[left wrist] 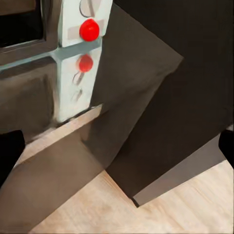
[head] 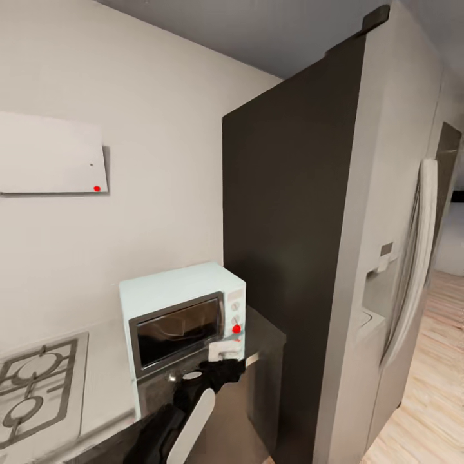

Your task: In the kitchen, take the popcorn bag from the countertop, put it into the microwave, and heat it until the popcorn is cooked so the cooked popcorn ends up inside the bag.

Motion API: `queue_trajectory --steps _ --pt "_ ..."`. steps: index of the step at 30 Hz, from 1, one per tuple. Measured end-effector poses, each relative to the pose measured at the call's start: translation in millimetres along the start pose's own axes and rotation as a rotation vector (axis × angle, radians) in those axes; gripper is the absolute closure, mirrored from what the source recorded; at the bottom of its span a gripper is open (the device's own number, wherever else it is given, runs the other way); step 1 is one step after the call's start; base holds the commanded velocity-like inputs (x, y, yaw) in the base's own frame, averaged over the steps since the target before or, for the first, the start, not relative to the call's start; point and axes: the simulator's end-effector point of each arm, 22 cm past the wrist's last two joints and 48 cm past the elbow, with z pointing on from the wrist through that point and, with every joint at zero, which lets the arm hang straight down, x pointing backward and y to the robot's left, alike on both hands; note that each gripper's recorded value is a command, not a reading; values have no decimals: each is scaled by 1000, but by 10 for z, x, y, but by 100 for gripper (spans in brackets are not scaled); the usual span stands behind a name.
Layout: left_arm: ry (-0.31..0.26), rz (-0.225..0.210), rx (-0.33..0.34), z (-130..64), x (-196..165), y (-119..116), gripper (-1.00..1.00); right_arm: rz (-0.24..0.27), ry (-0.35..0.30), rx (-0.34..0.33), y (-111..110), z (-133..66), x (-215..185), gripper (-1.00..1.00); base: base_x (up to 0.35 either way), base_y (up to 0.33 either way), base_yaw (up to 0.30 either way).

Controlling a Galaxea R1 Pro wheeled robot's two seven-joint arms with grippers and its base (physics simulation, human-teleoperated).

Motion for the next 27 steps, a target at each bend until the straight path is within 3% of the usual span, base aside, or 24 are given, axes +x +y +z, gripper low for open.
queue_trajectory --steps 4,6,7,11,14,15,16,18,20,21,22,27 --pt "144 3 -47 171 654 185 -100 -33 1 -6 38 1 1 -100 -346 0 0" --pt "189 -8 -68 220 888 279 -100 -37 1 -7 44 1 2 -100 -346 0 0" --pt "223 -34 -104 282 1166 435 -100 -40 -1 -8 47 1 -1 -100 -346 0 0" --pt "333 -50 -212 306 1941 890 -100 -39 2 -7 40 1 2 -100 -346 0 0" --pt "472 -39 -296 141 2659 1262 -100 -39 11 -6 25 0 28 -100 -346 0 0" --pt "556 -40 -344 -19 3051 1462 -100 -38 14 -7 33 0 32 -100 -346 0 0" --pt "595 -50 -376 -126 3269 1583 -100 -37 14 -7 31 1 31 -100 -346 0 0" --pt "669 -137 -497 -552 3922 1997 -100 -36 16 -9 59 1 35 -100 -346 0 0" --pt "679 -145 -496 -618 4028 2021 -100 -36 16 -12 78 0 35 -100 -293 0 0" --pt "617 -174 -467 -640 4134 1978 -100 -35 14 -13 85 -1 34 -100 -202 0 0" --pt "607 -180 -455 -691 4225 1973 -100 -35 13 -13 86 -1 29 -100 -174 0 0" --pt "617 -183 -468 -914 4469 2151 -100 -36 11 -11 71 -3 28 -100 -47 0 0"
